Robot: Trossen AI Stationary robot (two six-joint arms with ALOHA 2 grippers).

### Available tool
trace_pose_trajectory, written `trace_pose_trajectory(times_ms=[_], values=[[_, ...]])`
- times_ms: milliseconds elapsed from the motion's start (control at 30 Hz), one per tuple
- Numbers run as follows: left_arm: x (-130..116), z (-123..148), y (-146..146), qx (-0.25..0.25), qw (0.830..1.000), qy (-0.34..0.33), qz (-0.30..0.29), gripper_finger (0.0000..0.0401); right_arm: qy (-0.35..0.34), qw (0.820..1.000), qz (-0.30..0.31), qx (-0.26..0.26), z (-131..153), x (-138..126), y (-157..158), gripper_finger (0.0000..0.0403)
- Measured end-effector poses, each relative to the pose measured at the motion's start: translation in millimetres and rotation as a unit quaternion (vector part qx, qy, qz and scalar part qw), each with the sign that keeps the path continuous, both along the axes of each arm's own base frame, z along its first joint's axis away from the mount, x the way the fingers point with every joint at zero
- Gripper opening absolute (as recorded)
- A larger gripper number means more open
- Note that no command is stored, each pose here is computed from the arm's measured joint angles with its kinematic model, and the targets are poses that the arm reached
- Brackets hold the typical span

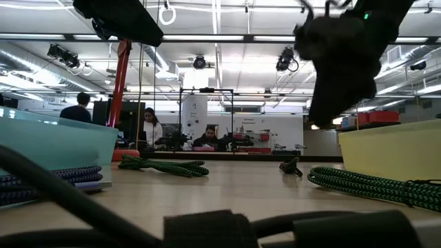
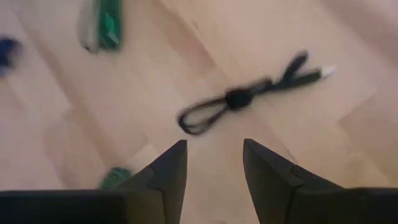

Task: Pick & Place USB Port
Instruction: Put the black charger cable into the yellow bin

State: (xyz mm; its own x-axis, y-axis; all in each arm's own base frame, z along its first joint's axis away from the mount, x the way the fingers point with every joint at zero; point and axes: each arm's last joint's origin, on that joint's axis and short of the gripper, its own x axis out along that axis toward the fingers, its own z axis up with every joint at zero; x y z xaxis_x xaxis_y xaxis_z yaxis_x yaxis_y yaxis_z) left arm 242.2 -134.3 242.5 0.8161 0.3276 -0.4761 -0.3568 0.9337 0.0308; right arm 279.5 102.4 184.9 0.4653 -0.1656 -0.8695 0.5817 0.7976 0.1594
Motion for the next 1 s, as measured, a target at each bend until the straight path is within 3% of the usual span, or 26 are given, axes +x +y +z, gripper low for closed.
trace_pose_trajectory(times_ms=[500, 1000], values=[[0, 0, 0, -0.003, 1.000, -0.001, 0.001, 0.0122, -0.014, 0.998, -0.054, 0.009, -27, 26, -17, 0.0157], [0, 0, 0, -0.003, 1.000, -0.001, 0.002, 0.0122, -0.017, 0.995, -0.093, 0.030, -36, 30, -17, 0.0157]])
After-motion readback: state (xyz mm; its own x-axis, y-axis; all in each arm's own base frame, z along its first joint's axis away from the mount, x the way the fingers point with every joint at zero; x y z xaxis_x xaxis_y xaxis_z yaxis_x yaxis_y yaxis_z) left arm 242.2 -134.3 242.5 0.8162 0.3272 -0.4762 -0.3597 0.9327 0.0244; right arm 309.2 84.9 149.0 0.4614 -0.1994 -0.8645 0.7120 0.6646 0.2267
